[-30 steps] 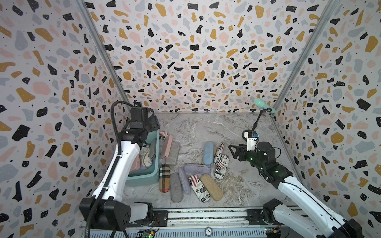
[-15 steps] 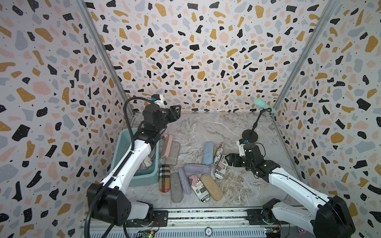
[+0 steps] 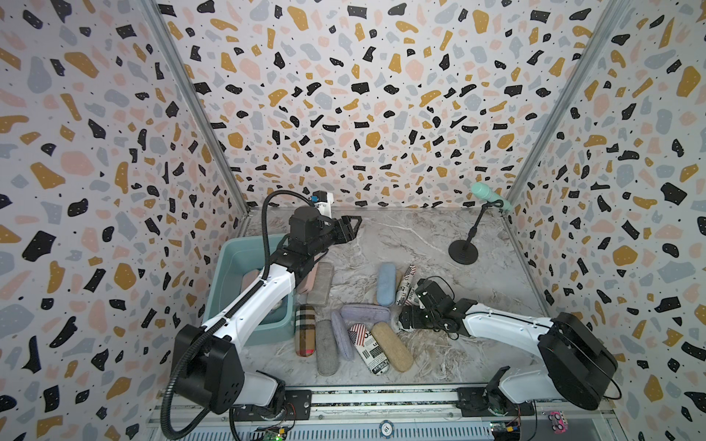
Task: Put the glasses cases into the storage boxes
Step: Adjust the glasses case at the center of the board, then pick up the glasses case at the center of the board.
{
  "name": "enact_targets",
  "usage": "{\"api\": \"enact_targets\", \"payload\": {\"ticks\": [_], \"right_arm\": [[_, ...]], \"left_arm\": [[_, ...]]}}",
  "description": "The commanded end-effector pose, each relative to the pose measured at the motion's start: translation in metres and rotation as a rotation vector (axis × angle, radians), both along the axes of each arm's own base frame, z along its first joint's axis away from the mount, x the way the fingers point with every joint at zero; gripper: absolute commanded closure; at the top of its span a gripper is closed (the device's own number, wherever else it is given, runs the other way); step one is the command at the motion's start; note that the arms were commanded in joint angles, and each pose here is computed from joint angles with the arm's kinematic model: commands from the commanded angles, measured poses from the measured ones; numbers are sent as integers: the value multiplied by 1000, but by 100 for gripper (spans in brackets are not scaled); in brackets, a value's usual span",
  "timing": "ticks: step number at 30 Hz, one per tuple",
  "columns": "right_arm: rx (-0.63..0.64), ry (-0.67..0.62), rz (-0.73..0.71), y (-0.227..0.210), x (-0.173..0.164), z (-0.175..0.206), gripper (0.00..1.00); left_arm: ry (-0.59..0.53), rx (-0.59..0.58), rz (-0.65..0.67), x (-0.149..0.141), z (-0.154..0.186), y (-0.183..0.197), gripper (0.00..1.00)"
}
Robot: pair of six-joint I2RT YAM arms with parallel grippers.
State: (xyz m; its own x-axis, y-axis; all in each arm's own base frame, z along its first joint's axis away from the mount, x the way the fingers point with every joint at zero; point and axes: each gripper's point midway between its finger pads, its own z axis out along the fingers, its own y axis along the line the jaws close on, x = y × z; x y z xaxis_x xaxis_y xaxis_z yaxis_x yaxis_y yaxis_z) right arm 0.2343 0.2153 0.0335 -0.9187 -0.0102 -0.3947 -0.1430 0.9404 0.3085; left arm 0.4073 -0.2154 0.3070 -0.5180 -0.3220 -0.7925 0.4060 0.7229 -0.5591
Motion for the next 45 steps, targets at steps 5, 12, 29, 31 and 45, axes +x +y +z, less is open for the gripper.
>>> {"api": "enact_targets", "payload": {"ticks": [5,12,29,31,45], "right_arm": [[-79,-56,-114,-36,15,0,26],[-55,-78,-29,-51,27,11,16],[-197,-20,103,-44,17,-13,21],[-200,-22,98,-44,18,-14,27],[-101,-252,20,-45,37,58,46]], "left_arm": [[-82,-30,7,-4,24,4,32],[-74,-34,-7,-4,21,1,32],[-65,-38,-20,-3,16,-2,31],[-63,-38,-24,-4,15,-3,32],[-54,-50,-73,-9,11,-18,31]]}}
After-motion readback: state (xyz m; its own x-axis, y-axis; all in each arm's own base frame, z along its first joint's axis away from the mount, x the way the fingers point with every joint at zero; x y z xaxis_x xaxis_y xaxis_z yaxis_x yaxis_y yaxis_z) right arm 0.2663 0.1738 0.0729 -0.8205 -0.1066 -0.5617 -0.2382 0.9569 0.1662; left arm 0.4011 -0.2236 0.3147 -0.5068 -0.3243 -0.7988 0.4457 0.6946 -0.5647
